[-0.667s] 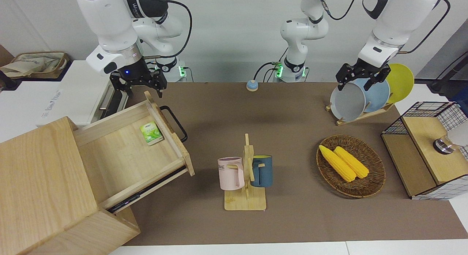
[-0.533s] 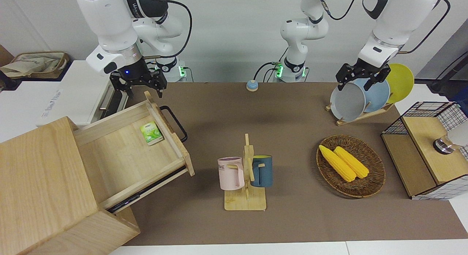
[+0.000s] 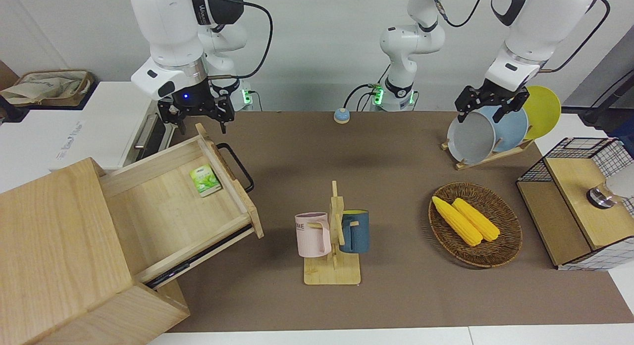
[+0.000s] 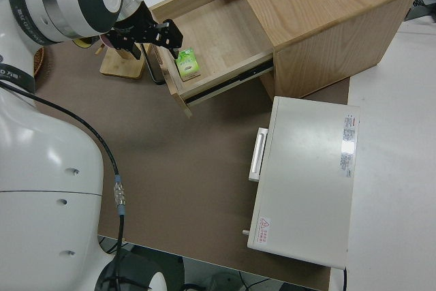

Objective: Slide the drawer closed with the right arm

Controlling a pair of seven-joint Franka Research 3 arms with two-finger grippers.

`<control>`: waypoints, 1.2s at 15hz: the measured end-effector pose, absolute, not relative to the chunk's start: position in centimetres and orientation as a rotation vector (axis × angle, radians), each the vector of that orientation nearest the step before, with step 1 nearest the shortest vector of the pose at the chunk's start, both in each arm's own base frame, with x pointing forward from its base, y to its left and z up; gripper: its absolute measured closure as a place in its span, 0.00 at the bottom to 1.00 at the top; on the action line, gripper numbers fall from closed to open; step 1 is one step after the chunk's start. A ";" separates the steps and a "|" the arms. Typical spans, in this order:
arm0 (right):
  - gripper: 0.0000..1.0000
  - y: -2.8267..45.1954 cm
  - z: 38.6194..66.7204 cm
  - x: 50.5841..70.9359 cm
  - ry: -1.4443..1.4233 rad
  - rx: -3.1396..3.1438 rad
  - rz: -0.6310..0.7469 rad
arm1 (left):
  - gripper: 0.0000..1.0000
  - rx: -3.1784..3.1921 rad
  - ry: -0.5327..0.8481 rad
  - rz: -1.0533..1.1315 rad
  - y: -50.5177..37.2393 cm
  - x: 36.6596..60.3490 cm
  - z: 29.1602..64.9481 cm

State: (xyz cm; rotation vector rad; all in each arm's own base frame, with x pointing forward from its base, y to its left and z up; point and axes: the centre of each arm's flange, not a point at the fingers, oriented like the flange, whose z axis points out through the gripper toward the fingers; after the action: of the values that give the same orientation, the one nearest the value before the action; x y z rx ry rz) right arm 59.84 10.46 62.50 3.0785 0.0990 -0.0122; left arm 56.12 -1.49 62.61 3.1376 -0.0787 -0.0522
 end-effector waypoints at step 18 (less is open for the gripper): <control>0.99 10.3 62.5 59.9 0.102 3.073 -0.011 | 0.00 3.138 -0.079 -0.052 -1.5 56.1 62.6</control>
State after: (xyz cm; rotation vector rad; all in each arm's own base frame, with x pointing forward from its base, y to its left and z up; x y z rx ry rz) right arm 59.87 10.30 62.51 3.0730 0.1024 -0.0106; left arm 56.12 -1.49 62.61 3.1376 -0.0787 -0.0522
